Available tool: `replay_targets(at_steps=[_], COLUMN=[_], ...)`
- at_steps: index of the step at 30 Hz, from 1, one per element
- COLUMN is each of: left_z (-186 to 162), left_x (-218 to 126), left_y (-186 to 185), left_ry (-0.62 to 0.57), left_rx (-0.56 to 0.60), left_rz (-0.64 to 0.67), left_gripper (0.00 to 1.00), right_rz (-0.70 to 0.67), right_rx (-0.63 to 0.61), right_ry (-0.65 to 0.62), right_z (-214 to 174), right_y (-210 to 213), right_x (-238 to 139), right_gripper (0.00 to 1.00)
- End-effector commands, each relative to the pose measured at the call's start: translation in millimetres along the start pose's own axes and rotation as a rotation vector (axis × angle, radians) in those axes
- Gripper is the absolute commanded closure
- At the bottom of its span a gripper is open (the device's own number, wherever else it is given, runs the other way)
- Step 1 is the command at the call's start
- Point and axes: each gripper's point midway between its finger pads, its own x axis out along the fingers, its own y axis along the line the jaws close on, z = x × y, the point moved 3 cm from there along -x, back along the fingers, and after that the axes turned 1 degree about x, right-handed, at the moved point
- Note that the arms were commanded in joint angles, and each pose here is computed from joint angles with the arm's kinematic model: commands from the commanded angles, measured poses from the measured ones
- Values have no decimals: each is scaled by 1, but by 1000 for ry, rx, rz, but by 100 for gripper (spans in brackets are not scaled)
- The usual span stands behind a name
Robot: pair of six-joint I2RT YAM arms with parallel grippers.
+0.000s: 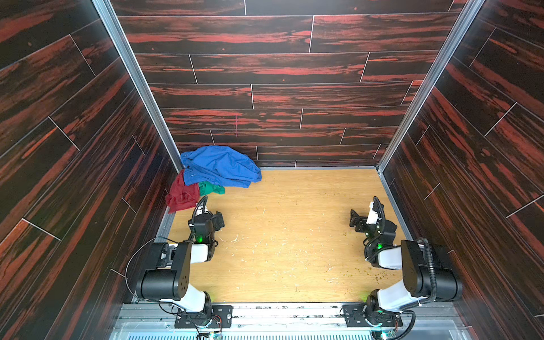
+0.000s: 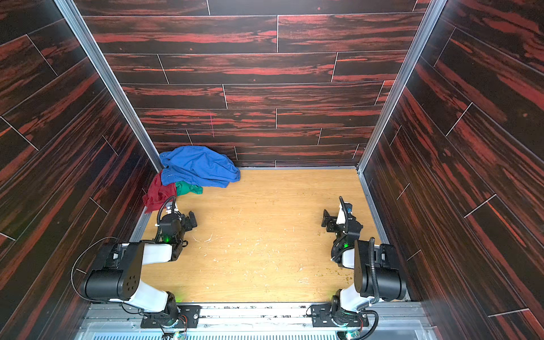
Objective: Pick out a specific cloth from the pile
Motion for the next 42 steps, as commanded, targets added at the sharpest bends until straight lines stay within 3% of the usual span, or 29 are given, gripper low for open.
replay_targets(at_steps=[1, 5, 9, 13, 16, 19, 20, 22, 26, 34, 42], left_z=[33, 65, 98, 113, 113, 112, 114, 108, 109, 95, 85], left_x=[-11, -38, -73, -85, -67, -38, -28, -10, 29, 86, 113], left_y=[-2, 7, 9, 13, -3, -22, -28, -28, -18, -14, -9], left_ry=[-112, -13, 99, 190, 355, 505, 533, 602, 600, 641, 628], left_rx=[-7, -43, -79, -172, -231, -279, -269, -249, -213, -194, -138], left_rz=[-23, 21, 2, 37, -58, -144, -166, -130, -23, 53, 97], left_gripper=[1, 2, 16, 22, 32, 52, 54, 58, 60, 76, 74], right_rz=[-1, 33, 36, 125, 267, 451, 513, 621, 774, 862, 841], right_rx=[-2, 41, 160, 103, 59, 73, 76, 67, 69, 7, -44], right_ry=[-25, 19, 104, 205, 282, 354, 368, 393, 469, 519, 523], right_z=[25, 65, 111, 138, 148, 151, 151, 149, 137, 114, 104], right_y=[1, 9, 22, 87, 158, 229, 253, 297, 366, 400, 394], right_x=[-1, 6, 12, 12, 4, -13, -21, -38, -63, -76, -74], right_gripper=[10, 9, 10, 9, 9, 9, 9, 9, 8, 8, 7])
